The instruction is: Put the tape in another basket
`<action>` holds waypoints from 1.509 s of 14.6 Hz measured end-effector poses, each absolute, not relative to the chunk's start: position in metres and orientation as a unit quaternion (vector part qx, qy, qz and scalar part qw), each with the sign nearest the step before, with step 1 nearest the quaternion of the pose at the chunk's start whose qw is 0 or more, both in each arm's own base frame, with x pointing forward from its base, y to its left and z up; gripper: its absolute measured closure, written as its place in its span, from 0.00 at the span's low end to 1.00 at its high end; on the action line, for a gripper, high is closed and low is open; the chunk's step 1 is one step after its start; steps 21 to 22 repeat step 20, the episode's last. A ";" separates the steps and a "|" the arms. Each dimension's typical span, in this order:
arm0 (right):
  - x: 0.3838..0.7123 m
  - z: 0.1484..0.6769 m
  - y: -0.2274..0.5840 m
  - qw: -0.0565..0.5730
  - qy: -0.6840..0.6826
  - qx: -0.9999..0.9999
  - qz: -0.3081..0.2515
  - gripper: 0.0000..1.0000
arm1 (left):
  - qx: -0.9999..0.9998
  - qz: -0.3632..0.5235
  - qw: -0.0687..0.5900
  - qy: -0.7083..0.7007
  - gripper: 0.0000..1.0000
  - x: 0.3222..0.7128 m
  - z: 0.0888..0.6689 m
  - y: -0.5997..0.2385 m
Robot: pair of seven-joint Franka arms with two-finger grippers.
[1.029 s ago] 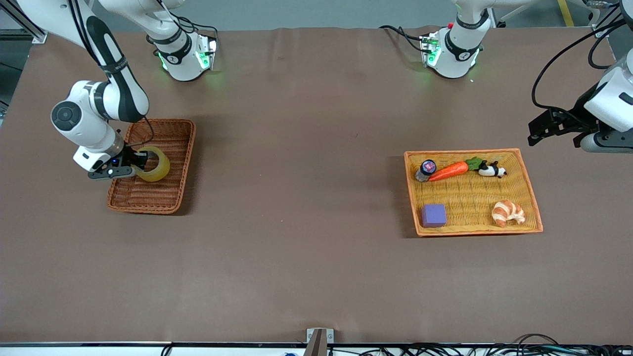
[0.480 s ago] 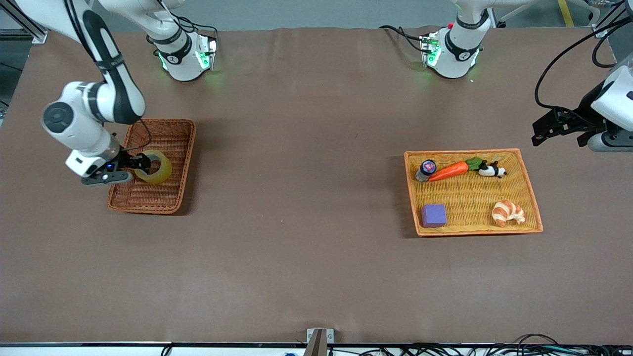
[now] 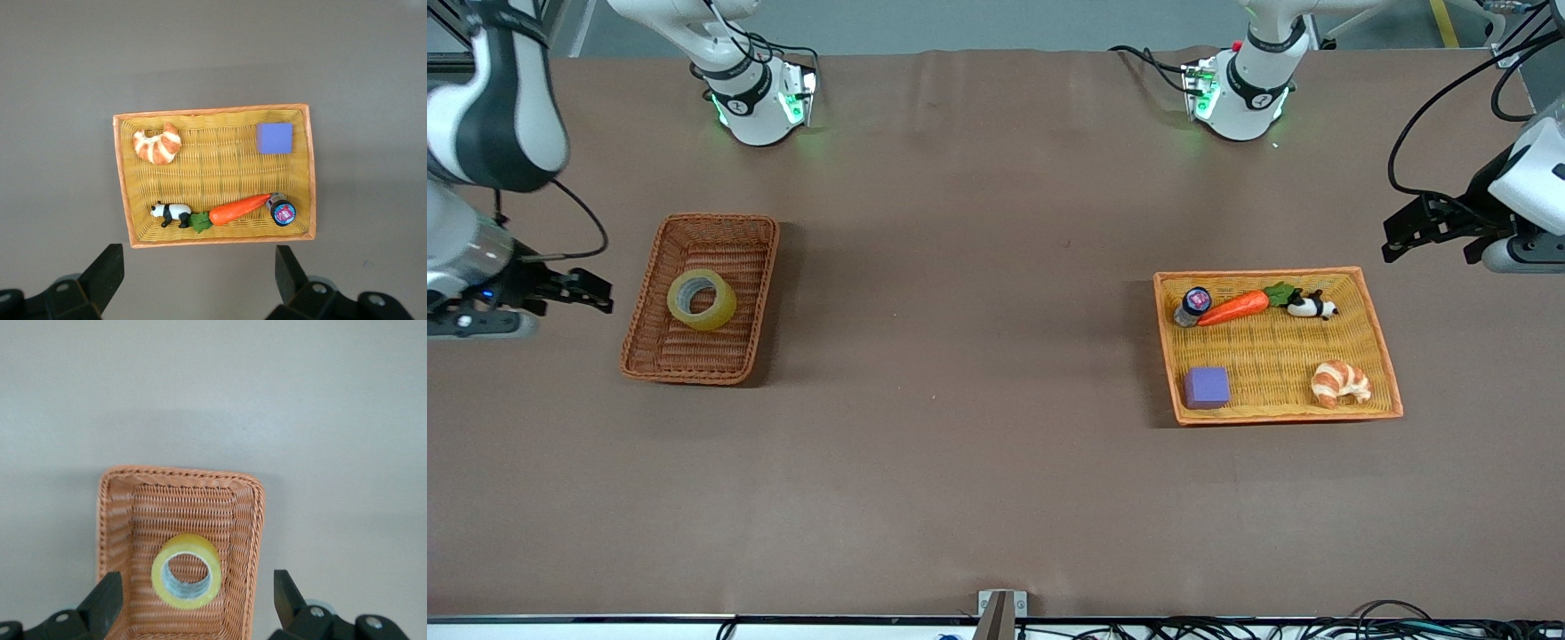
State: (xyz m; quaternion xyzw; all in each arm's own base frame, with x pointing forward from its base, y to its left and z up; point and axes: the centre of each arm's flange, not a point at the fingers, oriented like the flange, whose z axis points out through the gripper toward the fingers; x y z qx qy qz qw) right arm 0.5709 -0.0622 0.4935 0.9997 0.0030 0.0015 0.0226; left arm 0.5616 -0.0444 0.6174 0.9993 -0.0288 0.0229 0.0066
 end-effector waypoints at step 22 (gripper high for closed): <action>0.550 0.660 -0.034 0.010 -0.008 1.000 0.006 0.00 | 0.999 0.012 0.000 -0.030 0.00 0.554 0.623 -0.042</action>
